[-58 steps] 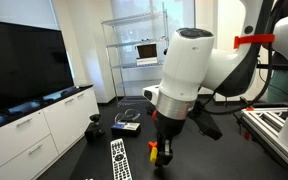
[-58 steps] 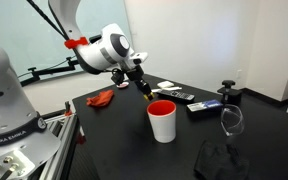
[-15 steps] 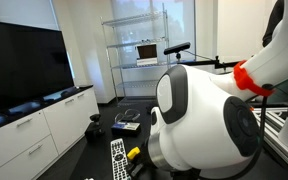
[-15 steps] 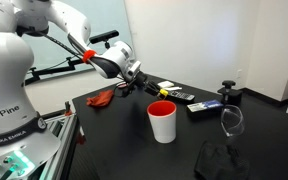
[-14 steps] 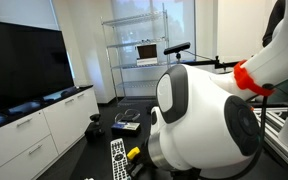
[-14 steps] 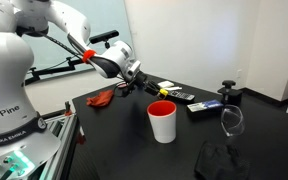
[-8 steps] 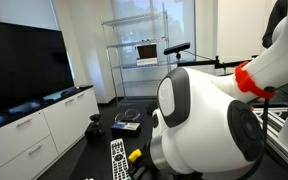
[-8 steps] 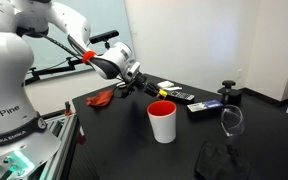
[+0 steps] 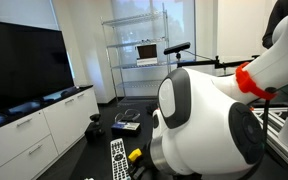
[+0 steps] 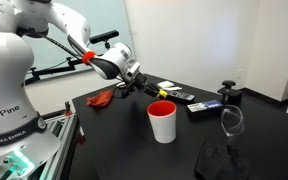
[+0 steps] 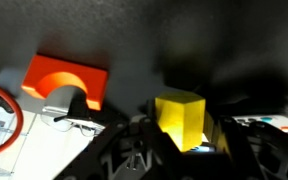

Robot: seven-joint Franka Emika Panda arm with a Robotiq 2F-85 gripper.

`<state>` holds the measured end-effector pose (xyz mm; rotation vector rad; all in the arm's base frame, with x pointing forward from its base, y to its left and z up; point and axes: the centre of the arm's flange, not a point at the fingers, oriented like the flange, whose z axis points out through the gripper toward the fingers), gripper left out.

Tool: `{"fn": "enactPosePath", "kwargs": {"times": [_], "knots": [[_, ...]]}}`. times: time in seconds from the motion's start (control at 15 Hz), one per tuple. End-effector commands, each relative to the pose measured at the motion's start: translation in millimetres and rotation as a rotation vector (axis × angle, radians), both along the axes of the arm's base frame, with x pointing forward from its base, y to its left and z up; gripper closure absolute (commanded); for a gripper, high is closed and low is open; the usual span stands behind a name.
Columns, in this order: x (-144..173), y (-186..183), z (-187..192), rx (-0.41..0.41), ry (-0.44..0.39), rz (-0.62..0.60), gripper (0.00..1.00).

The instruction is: Place the yellow block upright.

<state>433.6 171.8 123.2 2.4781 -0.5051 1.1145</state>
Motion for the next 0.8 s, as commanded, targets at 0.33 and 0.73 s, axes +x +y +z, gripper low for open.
{"fn": "enactPosePath", "kwargs": {"times": [0.33, 0.73], "knots": [[-2.2, -3.7, -1.5, 0.004, -0.007, -0.030, 0.80], [-2.0, -4.5, 1.5, 0.011, 0.006, -0.027, 0.80]]}}
